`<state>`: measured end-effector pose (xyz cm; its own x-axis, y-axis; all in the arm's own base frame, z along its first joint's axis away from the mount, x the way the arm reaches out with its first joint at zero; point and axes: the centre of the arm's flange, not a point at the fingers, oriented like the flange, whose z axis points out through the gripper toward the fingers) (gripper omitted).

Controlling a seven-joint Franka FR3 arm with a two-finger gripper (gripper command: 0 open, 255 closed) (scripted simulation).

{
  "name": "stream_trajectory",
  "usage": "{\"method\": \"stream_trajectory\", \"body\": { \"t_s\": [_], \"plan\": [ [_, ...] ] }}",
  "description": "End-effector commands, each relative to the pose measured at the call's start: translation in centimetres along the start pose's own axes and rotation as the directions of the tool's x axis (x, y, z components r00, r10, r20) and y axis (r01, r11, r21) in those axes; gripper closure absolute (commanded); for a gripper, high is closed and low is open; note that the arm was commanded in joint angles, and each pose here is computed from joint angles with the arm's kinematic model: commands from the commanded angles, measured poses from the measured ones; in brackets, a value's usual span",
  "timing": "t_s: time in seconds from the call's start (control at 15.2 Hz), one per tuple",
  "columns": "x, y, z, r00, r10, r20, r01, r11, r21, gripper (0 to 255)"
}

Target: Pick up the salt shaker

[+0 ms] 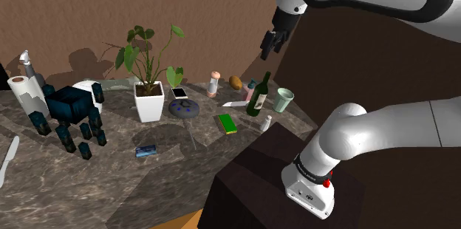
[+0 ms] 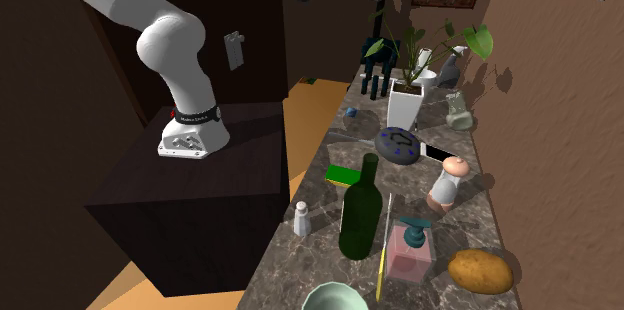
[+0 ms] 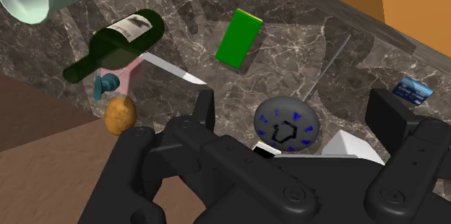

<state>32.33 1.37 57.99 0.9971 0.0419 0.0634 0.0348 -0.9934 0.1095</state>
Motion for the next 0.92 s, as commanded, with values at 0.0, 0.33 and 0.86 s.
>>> {"method": "stream_trajectory", "body": {
  "t_s": [0.0,0.33,0.86],
  "plan": [
    [0.0,0.0,0.0,1.000,0.000,0.000,0.000,1.000,0.000,0],
    [0.0,3.2,5.8,1.000,0.008,0.020,-0.008,1.000,0.005,0],
    [-0.4,8.2,15.2,0.998,0.020,0.052,-0.021,1.000,0.014,0]
  ]
}}
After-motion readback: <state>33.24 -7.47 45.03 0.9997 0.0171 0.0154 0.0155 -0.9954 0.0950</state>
